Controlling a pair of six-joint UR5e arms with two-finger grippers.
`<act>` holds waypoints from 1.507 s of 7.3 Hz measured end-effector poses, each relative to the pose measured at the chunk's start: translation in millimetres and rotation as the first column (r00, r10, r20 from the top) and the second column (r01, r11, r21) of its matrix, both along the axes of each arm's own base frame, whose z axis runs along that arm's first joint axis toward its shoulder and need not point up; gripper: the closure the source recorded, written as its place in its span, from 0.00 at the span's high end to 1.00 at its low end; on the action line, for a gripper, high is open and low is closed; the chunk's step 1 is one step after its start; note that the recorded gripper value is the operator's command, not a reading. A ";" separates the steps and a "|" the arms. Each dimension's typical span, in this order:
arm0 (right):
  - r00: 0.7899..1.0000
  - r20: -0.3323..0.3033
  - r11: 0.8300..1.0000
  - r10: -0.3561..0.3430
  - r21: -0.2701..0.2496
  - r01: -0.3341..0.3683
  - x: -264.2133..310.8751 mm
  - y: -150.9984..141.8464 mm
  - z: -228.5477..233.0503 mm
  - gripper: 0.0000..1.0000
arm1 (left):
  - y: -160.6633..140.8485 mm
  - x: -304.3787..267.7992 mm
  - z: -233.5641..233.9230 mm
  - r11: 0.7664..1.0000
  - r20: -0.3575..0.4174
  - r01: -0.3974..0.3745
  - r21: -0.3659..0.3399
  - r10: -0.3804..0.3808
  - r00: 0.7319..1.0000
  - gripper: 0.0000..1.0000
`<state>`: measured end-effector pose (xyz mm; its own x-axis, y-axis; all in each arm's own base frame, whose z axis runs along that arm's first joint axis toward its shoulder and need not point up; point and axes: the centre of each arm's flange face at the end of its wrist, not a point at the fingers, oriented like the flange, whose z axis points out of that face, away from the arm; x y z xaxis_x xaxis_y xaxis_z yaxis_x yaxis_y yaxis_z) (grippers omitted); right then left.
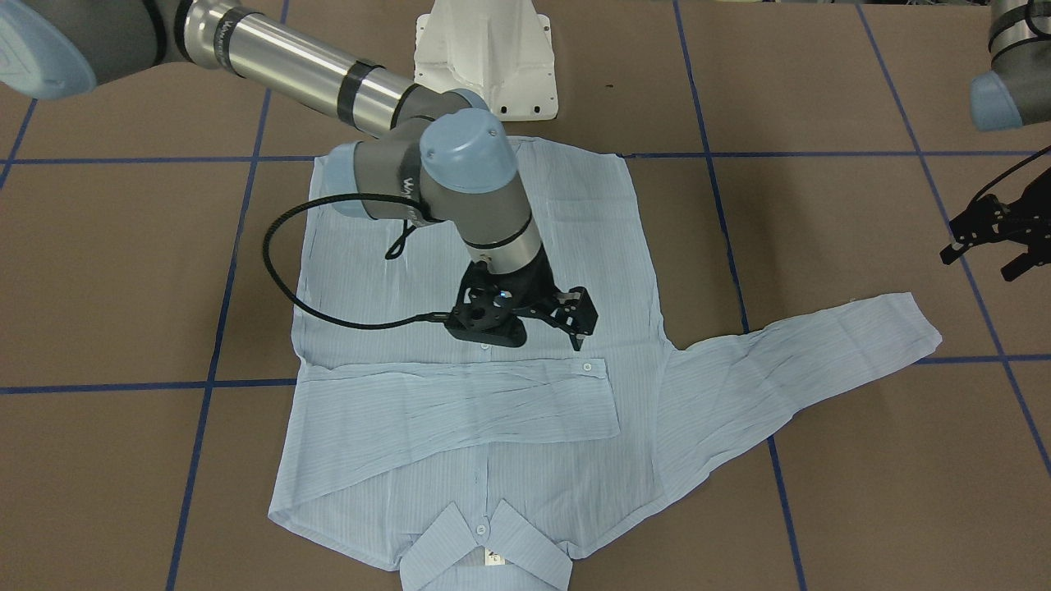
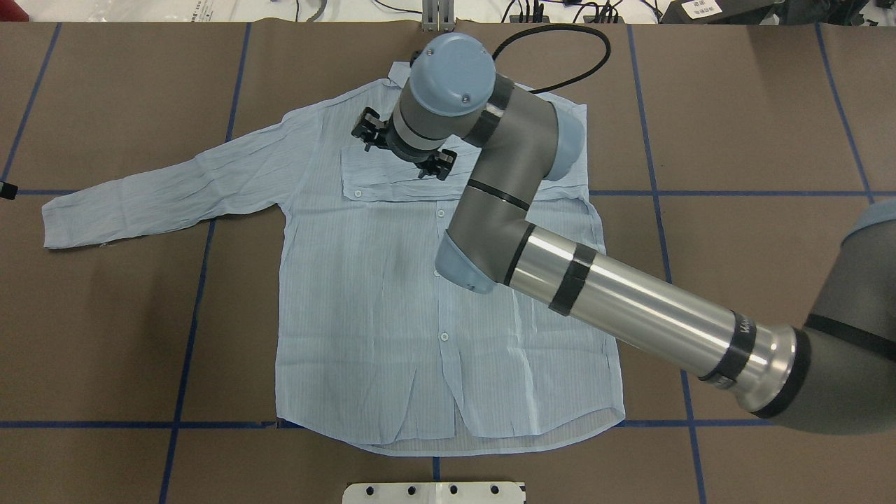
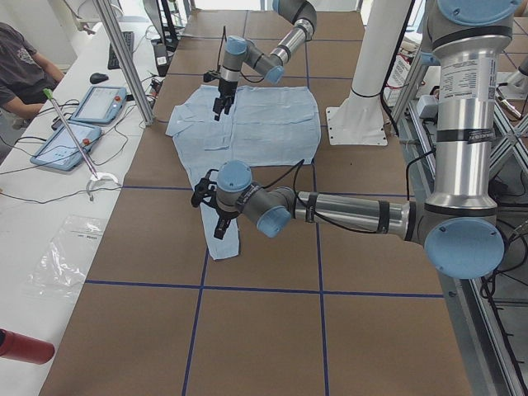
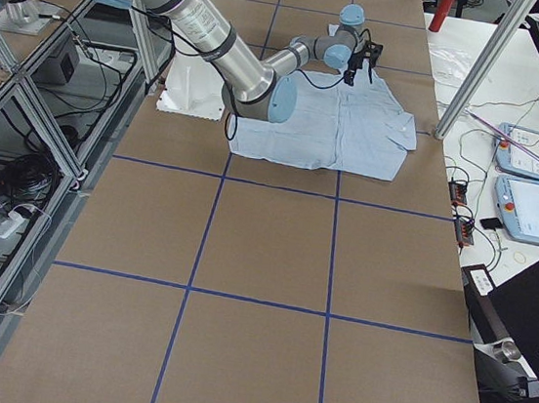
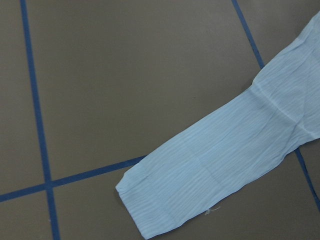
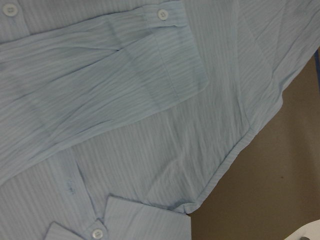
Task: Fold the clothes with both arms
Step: 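Release the cuff on the chest while the left gripper reaches the other cuff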
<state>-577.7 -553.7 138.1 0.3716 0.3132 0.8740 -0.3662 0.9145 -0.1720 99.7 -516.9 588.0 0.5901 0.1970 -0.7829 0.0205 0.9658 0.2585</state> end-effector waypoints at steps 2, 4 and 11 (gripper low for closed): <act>1.000 0.005 1.000 -0.009 -0.004 0.009 20.8 11.9 22.8 1.00 | -21.2 45.7 21.4 0.988 0.007 0.031 -0.150 -0.030 1.000 0.92; 1.000 0.000 1.000 -0.011 -0.007 0.011 22.9 14.5 32.7 1.00 | -28.1 64.4 47.6 0.984 0.034 0.056 -0.167 -0.051 0.998 0.87; 1.000 -0.009 1.000 -0.016 -0.007 0.016 19.3 19.0 40.5 1.00 | -39.3 76.1 83.5 0.980 0.066 0.072 -0.184 -0.061 0.996 0.78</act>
